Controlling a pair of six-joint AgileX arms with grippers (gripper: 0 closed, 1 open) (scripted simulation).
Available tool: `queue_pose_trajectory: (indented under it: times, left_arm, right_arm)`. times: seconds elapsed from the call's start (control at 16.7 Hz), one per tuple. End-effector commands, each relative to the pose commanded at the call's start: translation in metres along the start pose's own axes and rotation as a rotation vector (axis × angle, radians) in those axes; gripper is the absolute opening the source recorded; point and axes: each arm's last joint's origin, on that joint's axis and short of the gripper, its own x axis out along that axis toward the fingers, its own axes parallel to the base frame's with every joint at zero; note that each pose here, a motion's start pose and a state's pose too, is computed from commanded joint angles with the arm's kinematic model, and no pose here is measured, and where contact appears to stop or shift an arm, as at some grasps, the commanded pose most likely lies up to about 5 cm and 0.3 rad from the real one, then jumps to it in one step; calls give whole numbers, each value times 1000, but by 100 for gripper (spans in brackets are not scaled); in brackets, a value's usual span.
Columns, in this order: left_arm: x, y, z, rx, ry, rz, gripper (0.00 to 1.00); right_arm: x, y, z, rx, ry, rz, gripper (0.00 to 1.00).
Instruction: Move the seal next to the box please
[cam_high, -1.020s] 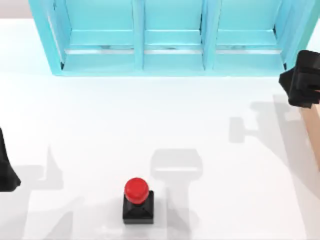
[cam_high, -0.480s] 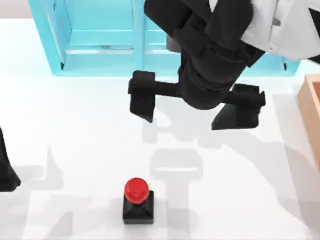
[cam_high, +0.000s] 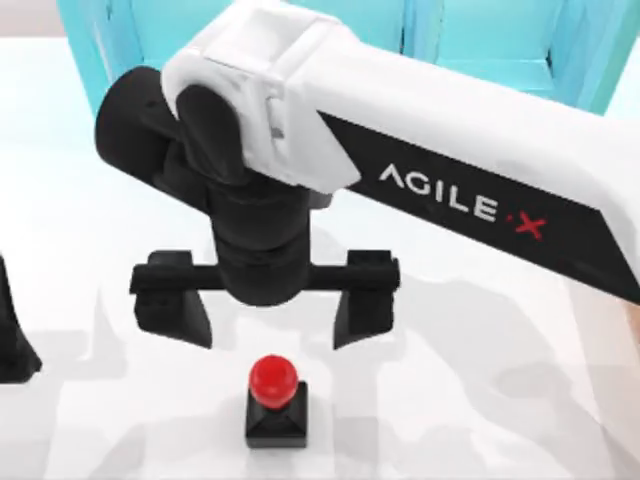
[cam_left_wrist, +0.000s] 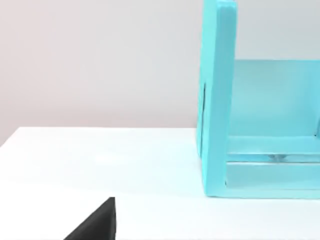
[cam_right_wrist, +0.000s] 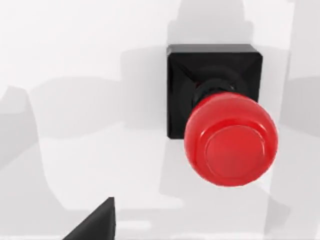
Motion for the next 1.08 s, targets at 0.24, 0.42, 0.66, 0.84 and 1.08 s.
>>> queue_pose_trajectory:
  times: [0.24, 0.42, 0.66, 0.84, 1.08]
  left_arm:
    - [0, 0, 0, 0, 0, 0, 100]
    - [0, 0, 0, 0, 0, 0, 100]
    - [0, 0, 0, 0, 0, 0, 100]
    - [0, 0, 0, 0, 0, 0, 100]
    - [0, 0, 0, 0, 0, 0, 100]
  right_arm:
    - [1, 2, -1, -1, 3, -4, 100]
    - [2, 1, 1, 2, 2, -3, 100]
    - [31, 4, 2, -1, 3, -4, 100]
    - [71, 4, 2, -1, 0, 1, 100]
    - [101, 2, -1, -1, 3, -4, 100]
